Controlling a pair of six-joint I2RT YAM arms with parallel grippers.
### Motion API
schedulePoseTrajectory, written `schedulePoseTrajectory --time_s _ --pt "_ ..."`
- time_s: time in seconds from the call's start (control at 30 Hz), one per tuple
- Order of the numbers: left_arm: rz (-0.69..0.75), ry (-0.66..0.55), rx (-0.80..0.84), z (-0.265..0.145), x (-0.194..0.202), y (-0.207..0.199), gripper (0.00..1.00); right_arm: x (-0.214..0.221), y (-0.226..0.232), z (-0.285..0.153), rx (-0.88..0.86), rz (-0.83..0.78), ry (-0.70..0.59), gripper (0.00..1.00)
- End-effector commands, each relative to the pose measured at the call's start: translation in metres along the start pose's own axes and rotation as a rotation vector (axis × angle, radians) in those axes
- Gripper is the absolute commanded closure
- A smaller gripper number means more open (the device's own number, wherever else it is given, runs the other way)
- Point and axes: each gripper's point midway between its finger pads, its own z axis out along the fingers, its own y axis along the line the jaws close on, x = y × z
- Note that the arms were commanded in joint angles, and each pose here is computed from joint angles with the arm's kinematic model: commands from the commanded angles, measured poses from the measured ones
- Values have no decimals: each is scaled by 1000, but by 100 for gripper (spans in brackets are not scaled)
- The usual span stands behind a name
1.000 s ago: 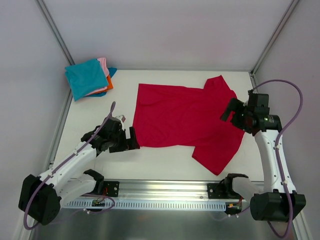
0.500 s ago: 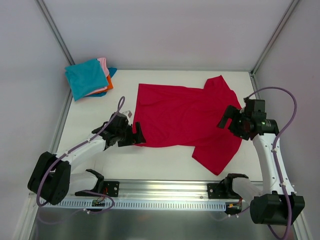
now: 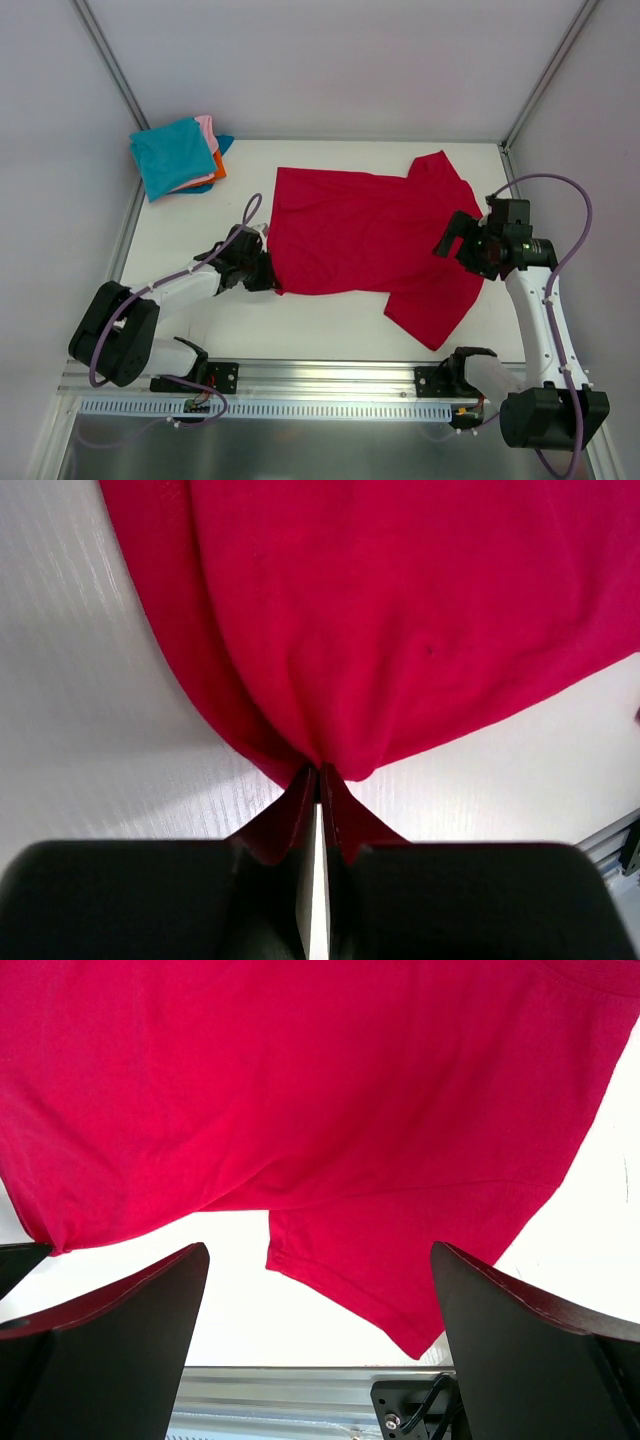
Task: Fold and stack the t-shirts
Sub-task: Flatten out the tshirt
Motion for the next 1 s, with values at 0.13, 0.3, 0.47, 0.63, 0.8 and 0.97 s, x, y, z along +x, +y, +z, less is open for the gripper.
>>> schedulePoseTrajectory --time_s 0.13,0.3,0.47,0.63,0.8,0.97 --pt "48 -56 -3 -20 -20 -12 100 6 -2 3 -6 -2 22 0" --pt "64 -111 -37 -51 -36 -17 100 8 -4 5 1 -5 24 1" --pt "79 -158 -111 -78 -45 -11 100 9 -4 5 -1 -6 25 0" --pt "78 -140 -191 -80 -42 4 100 9 -3 5 -6 -9 22 0" --pt "61 -105 -297 -72 -38 23 81 10 -3 3 -7 -13 21 1" --pt "-3 -144 -516 -75 -41 62 59 13 -3 2 -13 -16 23 0"
